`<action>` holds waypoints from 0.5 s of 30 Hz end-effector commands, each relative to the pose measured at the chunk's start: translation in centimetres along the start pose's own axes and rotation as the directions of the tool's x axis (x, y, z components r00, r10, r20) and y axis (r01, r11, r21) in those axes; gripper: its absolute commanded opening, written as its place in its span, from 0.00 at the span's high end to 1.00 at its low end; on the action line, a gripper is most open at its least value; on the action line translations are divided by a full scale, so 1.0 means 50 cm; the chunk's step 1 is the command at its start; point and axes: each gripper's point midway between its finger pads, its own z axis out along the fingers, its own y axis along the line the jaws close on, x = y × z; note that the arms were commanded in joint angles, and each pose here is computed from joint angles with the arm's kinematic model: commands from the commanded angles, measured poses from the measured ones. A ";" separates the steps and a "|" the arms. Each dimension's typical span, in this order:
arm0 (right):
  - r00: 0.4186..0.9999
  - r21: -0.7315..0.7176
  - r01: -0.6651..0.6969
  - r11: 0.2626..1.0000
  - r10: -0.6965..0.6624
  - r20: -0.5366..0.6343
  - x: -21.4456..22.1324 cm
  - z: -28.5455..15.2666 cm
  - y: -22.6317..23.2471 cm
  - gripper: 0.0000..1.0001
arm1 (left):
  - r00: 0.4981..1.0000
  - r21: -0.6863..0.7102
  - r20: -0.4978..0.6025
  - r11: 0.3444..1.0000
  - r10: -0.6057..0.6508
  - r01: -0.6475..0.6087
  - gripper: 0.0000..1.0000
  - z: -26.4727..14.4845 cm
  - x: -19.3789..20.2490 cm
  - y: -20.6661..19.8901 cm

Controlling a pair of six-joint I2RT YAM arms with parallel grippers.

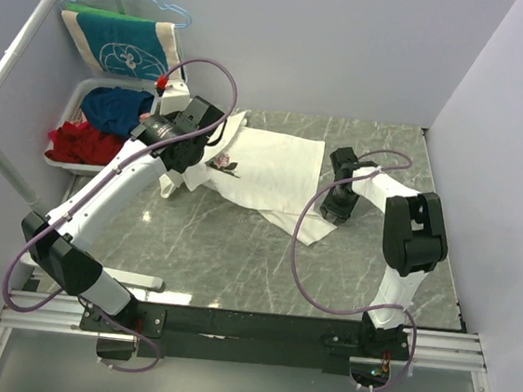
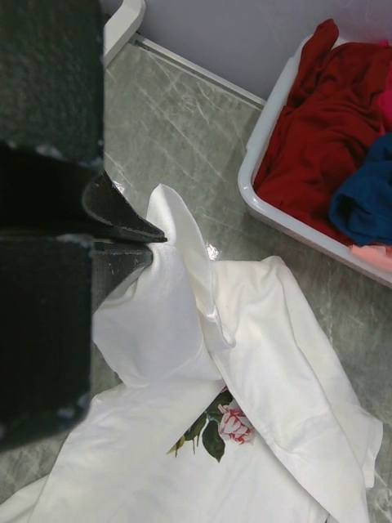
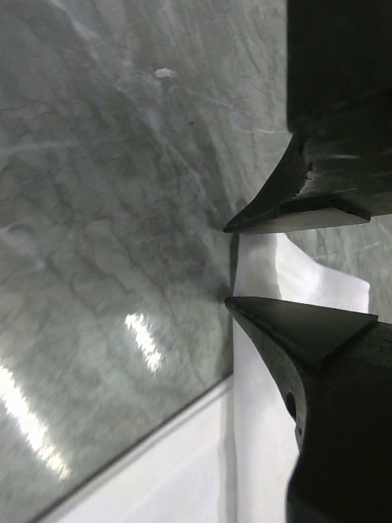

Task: Fold and stack the t-shirts
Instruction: Flatten the tshirt out

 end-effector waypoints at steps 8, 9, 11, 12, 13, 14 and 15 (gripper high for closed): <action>0.995 -0.004 -0.017 1.000 0.017 0.096 -0.016 -0.080 -0.014 0.56 | 0.999 0.033 -0.011 0.999 0.030 -0.029 0.99 0.031 0.010 -0.034; 0.995 -0.008 -0.017 1.000 0.018 0.098 -0.014 -0.083 -0.014 0.56 | 0.999 0.033 -0.014 0.999 0.031 -0.031 0.99 0.035 0.012 -0.036; 0.995 -0.018 -0.021 1.000 0.022 0.100 -0.007 -0.091 -0.018 0.55 | 0.999 0.040 -0.025 0.998 0.042 -0.041 0.99 0.040 0.021 -0.044; 0.995 -0.022 -0.018 1.000 0.020 0.101 -0.004 -0.091 -0.017 0.55 | 0.999 0.039 -0.028 0.998 0.045 -0.044 0.99 0.043 0.023 -0.045; 0.996 -0.024 -0.020 1.000 0.022 0.092 0.003 -0.089 -0.021 0.55 | 0.998 0.035 -0.031 0.998 0.052 -0.051 0.99 0.047 0.026 -0.046; 0.996 -0.023 -0.019 1.000 0.021 0.085 0.008 -0.087 -0.022 0.55 | 0.998 0.034 -0.033 0.998 0.054 -0.053 0.99 0.049 0.029 -0.047; 0.996 -0.023 -0.020 1.000 0.022 0.081 0.011 -0.083 -0.022 0.55 | 0.998 0.034 -0.035 0.998 0.058 -0.057 0.99 0.051 0.032 -0.048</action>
